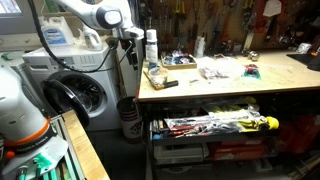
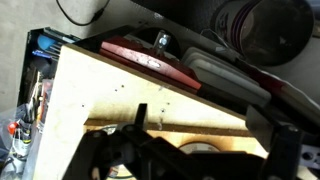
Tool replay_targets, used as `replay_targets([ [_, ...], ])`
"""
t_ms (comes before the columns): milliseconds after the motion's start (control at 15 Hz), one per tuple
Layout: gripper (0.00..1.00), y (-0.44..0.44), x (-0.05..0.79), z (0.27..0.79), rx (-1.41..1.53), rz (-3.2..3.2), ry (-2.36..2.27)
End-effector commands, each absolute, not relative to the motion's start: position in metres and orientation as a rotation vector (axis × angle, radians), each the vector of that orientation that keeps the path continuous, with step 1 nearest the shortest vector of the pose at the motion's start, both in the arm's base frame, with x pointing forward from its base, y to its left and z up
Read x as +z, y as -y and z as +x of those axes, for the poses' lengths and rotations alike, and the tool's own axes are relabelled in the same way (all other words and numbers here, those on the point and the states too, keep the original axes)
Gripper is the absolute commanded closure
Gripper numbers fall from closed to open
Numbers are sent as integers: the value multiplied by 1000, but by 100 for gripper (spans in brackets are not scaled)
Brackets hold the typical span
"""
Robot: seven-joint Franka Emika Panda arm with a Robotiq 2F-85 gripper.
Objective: Put the metal bowl in the clear bowl
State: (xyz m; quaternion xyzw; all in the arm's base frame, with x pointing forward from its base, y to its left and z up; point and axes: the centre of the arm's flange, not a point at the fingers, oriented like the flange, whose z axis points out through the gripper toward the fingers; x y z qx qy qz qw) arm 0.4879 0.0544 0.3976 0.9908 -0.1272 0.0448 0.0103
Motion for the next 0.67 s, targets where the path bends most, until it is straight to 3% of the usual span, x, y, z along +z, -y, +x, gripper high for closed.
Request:
replay_targets([
  [0,0,-54,388,527,184,3086,703],
  [600,0,-41,368,567,208,2851,1440],
])
